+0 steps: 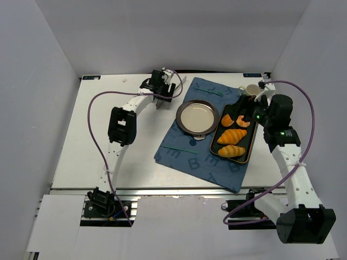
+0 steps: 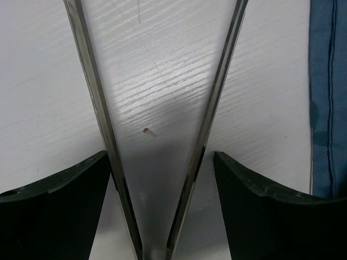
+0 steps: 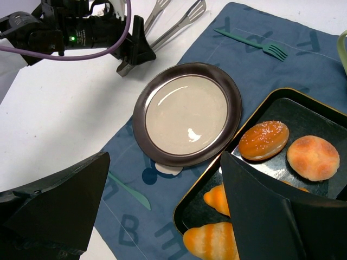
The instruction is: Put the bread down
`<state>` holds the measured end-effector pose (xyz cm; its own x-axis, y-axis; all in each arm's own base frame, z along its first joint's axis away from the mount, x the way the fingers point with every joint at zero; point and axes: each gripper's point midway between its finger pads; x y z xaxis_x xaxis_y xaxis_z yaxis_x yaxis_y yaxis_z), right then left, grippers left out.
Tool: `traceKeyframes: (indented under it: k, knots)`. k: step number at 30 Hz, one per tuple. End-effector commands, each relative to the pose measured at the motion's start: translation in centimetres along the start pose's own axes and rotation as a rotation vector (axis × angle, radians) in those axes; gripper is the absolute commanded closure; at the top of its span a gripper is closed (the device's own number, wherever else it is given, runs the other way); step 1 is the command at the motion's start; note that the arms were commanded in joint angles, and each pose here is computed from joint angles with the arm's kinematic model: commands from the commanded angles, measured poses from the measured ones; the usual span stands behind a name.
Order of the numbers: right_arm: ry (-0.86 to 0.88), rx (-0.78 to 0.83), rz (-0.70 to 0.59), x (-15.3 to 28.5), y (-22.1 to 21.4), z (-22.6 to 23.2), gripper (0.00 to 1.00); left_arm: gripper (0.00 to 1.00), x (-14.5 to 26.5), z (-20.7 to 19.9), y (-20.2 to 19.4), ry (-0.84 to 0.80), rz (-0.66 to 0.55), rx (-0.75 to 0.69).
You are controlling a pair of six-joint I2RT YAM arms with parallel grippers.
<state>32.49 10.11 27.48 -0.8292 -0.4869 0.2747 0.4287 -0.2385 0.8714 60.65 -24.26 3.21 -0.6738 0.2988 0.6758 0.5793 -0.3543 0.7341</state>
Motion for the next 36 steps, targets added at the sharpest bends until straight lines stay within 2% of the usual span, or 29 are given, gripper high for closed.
traceKeyframes:
  k: [1, 2, 6, 16, 23, 27, 31, 36]
  knots:
    - [0.037, 0.023, -0.037, -0.1, 1.0, 0.8, 0.11, 0.14, 0.1, 0.3, 0.9, 0.019, -0.023, 0.012]
    - [0.035, 0.021, -0.034, -0.2, 0.8, 0.7, 0.11, 0.19, 0.0, 0.3, 0.8, 0.018, -0.022, 0.007]
    - [0.036, 0.021, -0.033, -0.2, 0.8, 0.8, 0.11, 0.3, 0.1, 1.1, 0.7, 0.062, -0.015, 0.0]
    - [0.039, 0.014, -0.026, -0.3, 0.4, 0.6, 0.11, 0.47, 2.8, 2.1, 3.0, 0.112, -0.061, -0.038]
    - [0.04, 0.012, -0.029, -0.3, 0.4, 0.7, 0.11, 0.47, 6.3, 2.8, 6.6, 0.132, -0.122, -0.052]
    - [0.043, 0.008, -0.028, -0.3, 0.4, 0.7, 0.11, 0.47, 10.2, 3.4, 9.7, 0.161, -0.176, -0.071]
    - [0.05, 0.006, -0.038, 0.0, 0.7, 1.1, 0.11, 0.44, 16.2, 3.6, 13.6, 0.163, -0.256, -0.088]
    - [0.056, 0.002, -0.052, 0.6, 0.8, 1.5, 0.11, 0.44, 22.0, 2.5, 15.1, 0.107, -0.292, -0.095]
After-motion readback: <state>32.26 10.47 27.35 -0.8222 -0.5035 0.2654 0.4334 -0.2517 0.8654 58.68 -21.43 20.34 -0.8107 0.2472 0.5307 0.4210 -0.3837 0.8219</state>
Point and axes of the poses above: each gripper's point midway between its finger pads, its own x axis back along the fingers, its own z axis along the line the jaws close on, y = z × x, and after that the axes turned 4 degrees about -x, right-handed
